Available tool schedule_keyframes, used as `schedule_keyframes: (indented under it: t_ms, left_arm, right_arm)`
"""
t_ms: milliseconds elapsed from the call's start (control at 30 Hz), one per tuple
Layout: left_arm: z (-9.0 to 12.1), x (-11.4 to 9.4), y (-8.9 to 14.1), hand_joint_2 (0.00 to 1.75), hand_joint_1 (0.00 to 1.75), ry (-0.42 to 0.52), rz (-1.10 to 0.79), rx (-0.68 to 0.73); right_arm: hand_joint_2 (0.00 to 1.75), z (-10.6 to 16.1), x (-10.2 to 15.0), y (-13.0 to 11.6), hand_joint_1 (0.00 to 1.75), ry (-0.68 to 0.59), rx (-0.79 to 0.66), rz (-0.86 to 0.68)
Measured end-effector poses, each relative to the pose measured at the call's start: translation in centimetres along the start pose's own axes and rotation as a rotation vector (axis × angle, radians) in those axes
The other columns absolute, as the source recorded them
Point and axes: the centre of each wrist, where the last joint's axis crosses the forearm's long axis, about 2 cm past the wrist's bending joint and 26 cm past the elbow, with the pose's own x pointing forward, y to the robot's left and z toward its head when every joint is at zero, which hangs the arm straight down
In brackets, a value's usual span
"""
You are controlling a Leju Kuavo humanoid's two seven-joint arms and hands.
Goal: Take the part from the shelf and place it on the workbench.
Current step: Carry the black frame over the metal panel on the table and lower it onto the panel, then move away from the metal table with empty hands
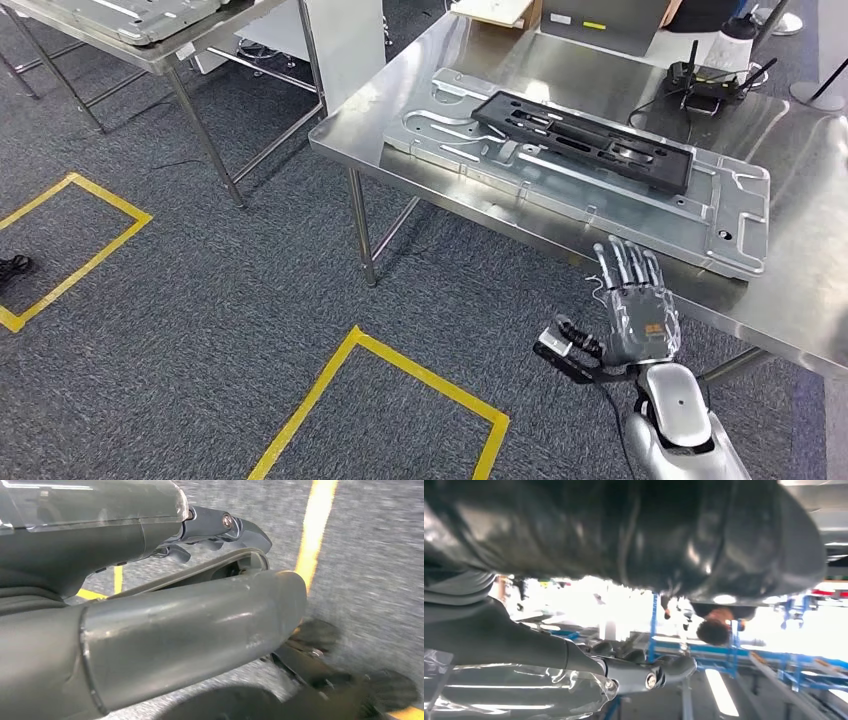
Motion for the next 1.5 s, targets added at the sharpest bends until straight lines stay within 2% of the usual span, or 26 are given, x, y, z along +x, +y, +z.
schedule_keyframes:
  t_ms: [100, 267, 433, 533, 600, 733, 800, 867, 1067, 1267, 1400, 1500]
  left_arm:
    - [0.0, -0.1, -0.1, 0.00, 0.00, 0.002, 0.020, 0.011]
    - [0.2, -0.6, -0.6, 0.00, 0.00, 0.011, 0.065, 0.027]
    - [0.3, -0.8, -0.8, 0.00, 0.00, 0.004, 0.098, 0.046]
    - [0.4, -1.0, -0.9, 0.00, 0.00, 0.011, 0.109, 0.062]
    - [0.4, -1.2, -1.0, 0.00, 0.00, 0.017, 0.115, 0.068]
    - [0.4, -1.2, -1.0, 0.00, 0.00, 0.021, 0.123, 0.080]
    - [0.4, -1.0, -0.9, 0.00, 0.00, 0.019, 0.124, 0.085]
    - [0.4, -1.0, -0.9, 0.00, 0.00, 0.018, 0.125, 0.086]
    - [0.4, -1.1, -1.3, 0.00, 0.00, 0.022, 0.129, 0.082]
    - [0.5, -1.2, -1.5, 0.00, 0.00, 0.027, 0.130, 0.083]
    - [0.4, -0.9, -1.7, 0.00, 0.00, 0.025, 0.138, 0.086]
    - [0.4, -1.0, -1.7, 0.00, 0.00, 0.027, 0.141, 0.091]
  right_arm:
    - [0.00, 1.6, 2.3, -0.4, 0.00, -0.033, -0.014, -0.069]
    - [0.00, 6.9, 6.0, -0.4, 0.00, 0.003, -0.007, -0.264]
    - [0.00, 11.4, 7.2, 0.5, 0.00, 0.096, 0.113, -0.493]
    - [0.00, 14.1, 6.9, 2.1, 0.00, 0.155, 0.221, -0.619]
    - [0.00, 16.4, 6.0, 4.0, 0.00, 0.217, 0.292, -0.650]
    - [0.00, 22.4, 2.6, 8.1, 0.00, 0.410, 0.468, -0.539]
    - [0.00, 25.8, 1.5, 9.2, 0.00, 0.522, 0.551, -0.512]
    - [0.00, 28.1, 1.3, 9.6, 0.00, 0.614, 0.614, -0.511]
    - [0.00, 31.0, 2.7, 10.3, 0.00, 0.810, 0.758, -0.553]
    - [0.00, 33.8, 4.7, 10.1, 0.00, 1.148, 1.058, -0.641]
    - [0.00, 34.4, 6.5, 10.1, 0.00, 1.348, 1.221, -0.744]
    - [0.00, 34.3, 7.9, 10.1, 0.00, 1.431, 1.319, -0.795]
